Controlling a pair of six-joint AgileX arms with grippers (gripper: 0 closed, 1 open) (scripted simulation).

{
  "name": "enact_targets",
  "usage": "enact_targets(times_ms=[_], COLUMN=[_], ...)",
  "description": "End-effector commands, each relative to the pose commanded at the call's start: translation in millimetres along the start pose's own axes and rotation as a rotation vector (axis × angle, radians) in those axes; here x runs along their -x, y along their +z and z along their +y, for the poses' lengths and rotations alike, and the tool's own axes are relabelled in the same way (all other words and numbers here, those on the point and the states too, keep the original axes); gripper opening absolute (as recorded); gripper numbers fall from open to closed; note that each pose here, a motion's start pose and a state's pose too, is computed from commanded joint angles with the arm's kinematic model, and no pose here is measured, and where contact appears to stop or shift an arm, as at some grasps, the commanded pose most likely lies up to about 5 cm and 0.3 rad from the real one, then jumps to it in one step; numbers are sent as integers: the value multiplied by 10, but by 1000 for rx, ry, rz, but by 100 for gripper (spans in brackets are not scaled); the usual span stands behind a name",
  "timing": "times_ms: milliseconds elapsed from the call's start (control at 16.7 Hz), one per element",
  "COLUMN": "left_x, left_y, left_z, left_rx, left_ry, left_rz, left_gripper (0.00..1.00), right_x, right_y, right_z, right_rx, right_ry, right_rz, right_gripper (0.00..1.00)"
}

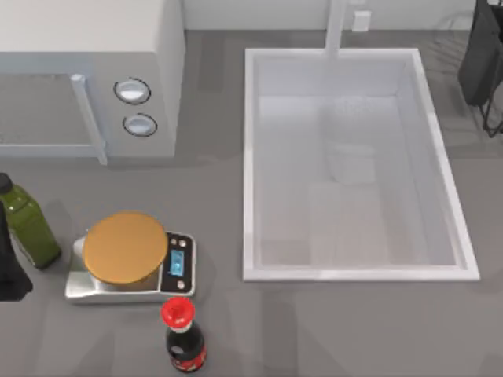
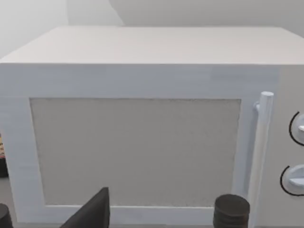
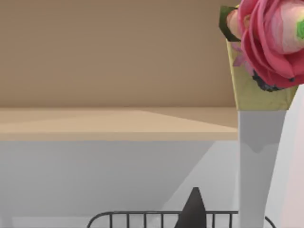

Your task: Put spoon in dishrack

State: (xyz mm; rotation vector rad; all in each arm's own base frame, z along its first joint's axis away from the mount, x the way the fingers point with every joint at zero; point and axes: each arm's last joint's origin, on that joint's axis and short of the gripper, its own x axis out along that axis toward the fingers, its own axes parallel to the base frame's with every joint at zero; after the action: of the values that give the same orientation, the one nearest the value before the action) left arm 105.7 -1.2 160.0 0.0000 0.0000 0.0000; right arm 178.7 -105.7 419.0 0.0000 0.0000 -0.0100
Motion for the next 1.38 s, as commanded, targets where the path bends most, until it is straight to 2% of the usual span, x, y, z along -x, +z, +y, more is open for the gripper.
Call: enact_targets(times_ms=[240, 480, 720, 960, 1200, 1380], left_x=[0, 0, 0, 0, 0, 0], left_y=[0, 0, 0, 0, 0, 0], left_z=[0, 0, 0, 0, 0, 0], left_rx=[0, 0, 0, 0, 0, 0], left_ry=[0, 0, 0, 0, 0, 0], left_rz=[0, 0, 0, 0, 0, 0], left_gripper=[100, 100, 100, 100, 100, 100], right_x=[-48, -485, -1185, -1740, -1977, -2000], right_y=[-7, -212, -741, -1423, -1927, -2000], right_z=[-15, -192, -334, -231, -38, 0], right_rx=[-3, -6, 1, 10, 2, 0], right_ry=[2, 0, -2, -1, 0, 0], right_rz=[1, 7, 0, -19, -4, 0], right_gripper=[0, 0, 0, 0, 0, 0])
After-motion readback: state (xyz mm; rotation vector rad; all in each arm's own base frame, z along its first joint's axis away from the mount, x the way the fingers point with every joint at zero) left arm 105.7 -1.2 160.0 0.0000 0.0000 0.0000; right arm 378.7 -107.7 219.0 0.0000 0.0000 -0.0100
